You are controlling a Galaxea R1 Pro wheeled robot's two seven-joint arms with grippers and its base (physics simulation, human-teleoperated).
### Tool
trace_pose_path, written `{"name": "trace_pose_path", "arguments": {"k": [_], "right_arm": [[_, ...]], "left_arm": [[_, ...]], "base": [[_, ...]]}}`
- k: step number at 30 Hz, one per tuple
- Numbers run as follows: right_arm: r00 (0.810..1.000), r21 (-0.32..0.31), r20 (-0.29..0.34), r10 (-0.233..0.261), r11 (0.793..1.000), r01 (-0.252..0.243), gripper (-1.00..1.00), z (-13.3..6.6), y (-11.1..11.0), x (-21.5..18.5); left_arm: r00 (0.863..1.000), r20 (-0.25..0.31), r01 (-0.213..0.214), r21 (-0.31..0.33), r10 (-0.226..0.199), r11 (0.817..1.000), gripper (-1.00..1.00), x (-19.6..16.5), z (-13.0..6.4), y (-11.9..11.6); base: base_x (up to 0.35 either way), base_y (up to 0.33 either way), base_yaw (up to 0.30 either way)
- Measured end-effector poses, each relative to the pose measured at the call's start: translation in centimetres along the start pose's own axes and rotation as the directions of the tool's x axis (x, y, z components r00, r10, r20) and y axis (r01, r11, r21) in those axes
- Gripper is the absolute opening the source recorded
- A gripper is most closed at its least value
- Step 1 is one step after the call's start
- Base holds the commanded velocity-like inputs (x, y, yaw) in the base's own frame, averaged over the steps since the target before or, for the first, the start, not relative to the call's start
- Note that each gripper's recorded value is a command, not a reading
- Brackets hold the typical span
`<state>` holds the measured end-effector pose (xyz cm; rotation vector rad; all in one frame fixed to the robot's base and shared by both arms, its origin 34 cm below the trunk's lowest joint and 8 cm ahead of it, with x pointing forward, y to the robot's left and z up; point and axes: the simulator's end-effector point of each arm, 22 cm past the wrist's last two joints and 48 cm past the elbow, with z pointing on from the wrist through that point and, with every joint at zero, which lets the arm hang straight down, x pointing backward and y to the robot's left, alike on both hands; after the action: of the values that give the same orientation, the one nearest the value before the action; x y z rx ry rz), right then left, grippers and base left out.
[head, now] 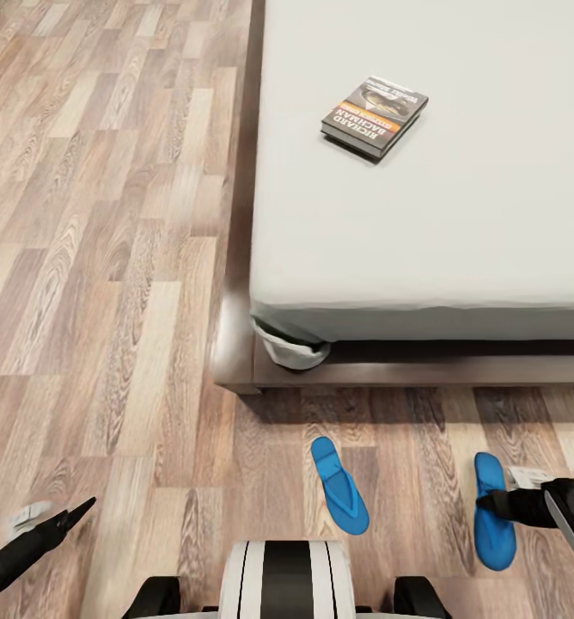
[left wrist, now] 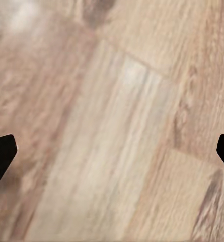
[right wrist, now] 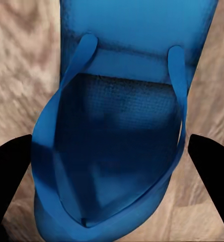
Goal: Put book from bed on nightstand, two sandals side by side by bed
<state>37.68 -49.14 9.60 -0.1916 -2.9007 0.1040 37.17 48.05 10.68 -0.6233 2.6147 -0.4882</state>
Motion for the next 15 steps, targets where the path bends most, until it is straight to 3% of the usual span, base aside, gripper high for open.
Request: {"name": "trace_pose_path", "arguments": {"k": [4,15], "right_arm": [[1.0,0.055,0.007,0.0,0.998,-0.001,-1.0,0.13,-0.41,-0.17],[1.0,0.066,0.009,0.0,0.998,-0.001,-1.0,0.13,-0.49,-0.22]], "left_arm": [[1.0,0.0,0.0,-0.001,0.0,1.0,1.0,0.0,0.0,0.02],[1.0,-0.001,-0.001,-0.003,0.001,1.0,1.0,0.01,0.0,0.06]], "base": [[0.0,0.283,0.0],[0.0,0.274,0.0]]}}
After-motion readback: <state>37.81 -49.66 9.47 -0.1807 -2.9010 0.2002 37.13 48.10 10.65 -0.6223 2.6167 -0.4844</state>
